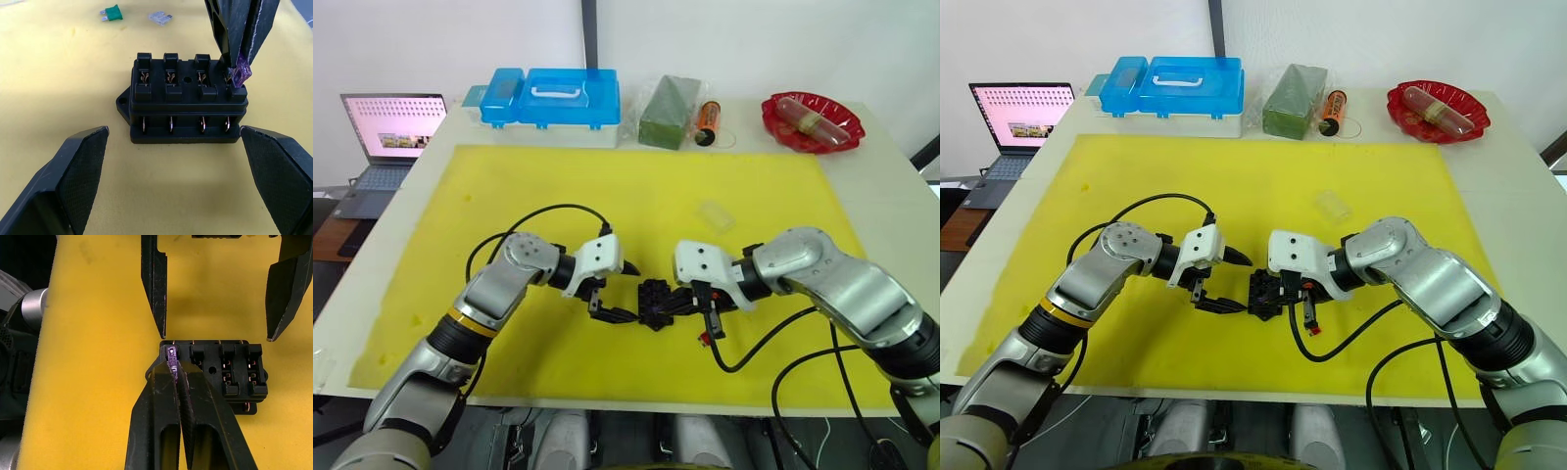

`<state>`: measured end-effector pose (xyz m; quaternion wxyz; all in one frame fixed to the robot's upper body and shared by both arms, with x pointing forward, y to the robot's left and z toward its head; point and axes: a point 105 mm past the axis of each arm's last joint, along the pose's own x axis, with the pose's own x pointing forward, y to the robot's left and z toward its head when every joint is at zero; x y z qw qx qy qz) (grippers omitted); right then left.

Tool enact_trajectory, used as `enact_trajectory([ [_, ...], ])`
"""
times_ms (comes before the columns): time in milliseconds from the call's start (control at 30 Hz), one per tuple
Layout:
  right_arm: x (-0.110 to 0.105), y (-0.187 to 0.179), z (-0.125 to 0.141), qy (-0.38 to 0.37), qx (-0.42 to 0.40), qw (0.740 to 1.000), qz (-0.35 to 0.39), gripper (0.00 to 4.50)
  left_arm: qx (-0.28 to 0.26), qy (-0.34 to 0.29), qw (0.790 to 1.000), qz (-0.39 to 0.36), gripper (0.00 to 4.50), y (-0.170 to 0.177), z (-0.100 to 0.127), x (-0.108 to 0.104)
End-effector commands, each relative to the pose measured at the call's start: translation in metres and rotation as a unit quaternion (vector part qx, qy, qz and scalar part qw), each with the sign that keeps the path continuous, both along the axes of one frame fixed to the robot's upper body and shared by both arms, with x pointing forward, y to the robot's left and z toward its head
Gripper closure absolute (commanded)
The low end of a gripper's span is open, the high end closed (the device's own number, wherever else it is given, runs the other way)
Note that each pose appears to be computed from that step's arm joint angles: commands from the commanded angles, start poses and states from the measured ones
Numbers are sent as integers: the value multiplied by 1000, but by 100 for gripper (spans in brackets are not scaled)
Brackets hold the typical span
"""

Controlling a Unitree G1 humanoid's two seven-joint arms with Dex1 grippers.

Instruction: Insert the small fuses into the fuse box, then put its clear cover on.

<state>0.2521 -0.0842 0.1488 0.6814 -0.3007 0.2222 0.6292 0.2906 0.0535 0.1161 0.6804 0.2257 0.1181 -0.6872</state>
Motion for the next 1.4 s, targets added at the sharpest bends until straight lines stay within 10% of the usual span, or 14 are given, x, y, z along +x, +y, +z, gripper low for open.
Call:
enact_trajectory([
  [33, 0, 2, 4, -18, 2, 1000, 8, 450, -5, -12, 1000, -6, 1, -2, 4, 0],
  [1200, 8, -1, -4, -46, -17, 999, -3, 450, -9, -18, 1000, 2, 1, -2, 5, 0],
  [1400, 7, 1, 9, -52, -6, 999, -1, 322, -10, -20, 1000, 6, 0, 0, 7, 3],
])
